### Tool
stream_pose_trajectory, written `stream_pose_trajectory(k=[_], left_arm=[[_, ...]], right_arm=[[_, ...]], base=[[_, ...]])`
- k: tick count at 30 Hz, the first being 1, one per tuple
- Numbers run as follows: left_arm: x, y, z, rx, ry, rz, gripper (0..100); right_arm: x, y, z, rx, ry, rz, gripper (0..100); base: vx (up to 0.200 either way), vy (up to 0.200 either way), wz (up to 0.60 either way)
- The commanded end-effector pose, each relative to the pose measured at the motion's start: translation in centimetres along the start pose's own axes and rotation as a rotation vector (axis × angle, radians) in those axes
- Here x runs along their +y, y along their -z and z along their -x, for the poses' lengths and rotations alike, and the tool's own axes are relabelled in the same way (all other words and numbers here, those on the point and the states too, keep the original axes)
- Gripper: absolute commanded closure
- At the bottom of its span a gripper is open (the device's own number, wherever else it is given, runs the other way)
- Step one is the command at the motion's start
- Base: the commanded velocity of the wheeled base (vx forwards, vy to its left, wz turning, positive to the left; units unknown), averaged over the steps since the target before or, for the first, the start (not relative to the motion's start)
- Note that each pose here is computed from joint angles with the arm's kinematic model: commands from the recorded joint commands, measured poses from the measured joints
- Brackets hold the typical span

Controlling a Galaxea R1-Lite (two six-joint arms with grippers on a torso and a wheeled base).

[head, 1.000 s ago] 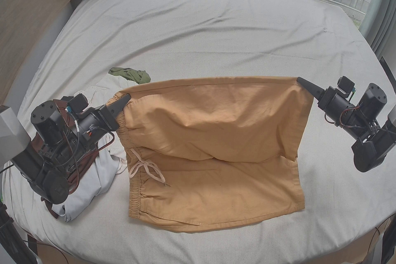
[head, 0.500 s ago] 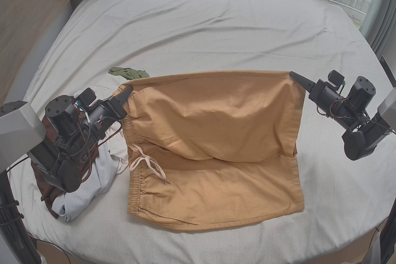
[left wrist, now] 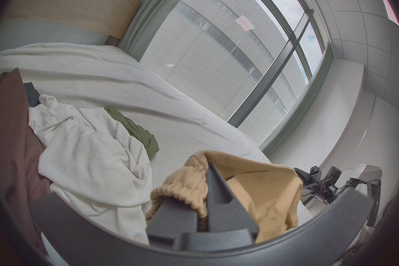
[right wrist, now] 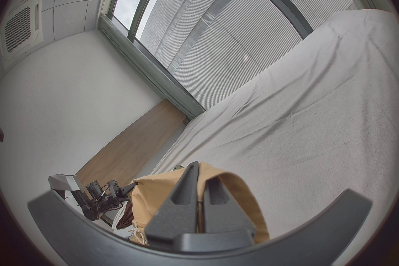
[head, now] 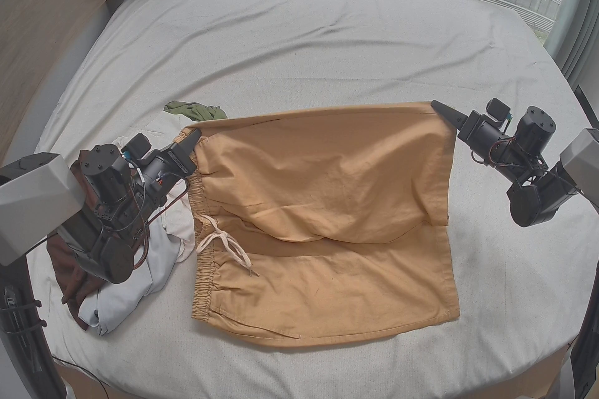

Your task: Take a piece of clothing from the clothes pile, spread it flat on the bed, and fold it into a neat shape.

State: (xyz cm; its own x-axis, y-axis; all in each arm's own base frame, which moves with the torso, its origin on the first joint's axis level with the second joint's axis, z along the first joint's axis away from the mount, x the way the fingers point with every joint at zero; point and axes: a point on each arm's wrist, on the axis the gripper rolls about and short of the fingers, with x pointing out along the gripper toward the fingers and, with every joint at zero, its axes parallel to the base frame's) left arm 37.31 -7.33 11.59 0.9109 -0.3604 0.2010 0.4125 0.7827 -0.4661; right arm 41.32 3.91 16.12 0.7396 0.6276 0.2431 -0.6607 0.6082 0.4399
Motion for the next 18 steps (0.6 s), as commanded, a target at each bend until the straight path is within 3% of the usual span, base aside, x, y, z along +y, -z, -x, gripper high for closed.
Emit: stream_pose_trajectory(k=[1,18], left_arm=[[0.5,0.7,-0.5,0.000,-0.013,0.002,100],[1.5,1.4,-0.8,0.007,-0.036,0.007,100]], right_arm=[[-0.5,-0.4,-0.7,-0.007,-0.003,0.006,100],[-3.4,0.7,-2.3,0.001,0.015,-0.004,100]], base=[[0.000,0.000,0.00],[0.000,0.000,0.00]])
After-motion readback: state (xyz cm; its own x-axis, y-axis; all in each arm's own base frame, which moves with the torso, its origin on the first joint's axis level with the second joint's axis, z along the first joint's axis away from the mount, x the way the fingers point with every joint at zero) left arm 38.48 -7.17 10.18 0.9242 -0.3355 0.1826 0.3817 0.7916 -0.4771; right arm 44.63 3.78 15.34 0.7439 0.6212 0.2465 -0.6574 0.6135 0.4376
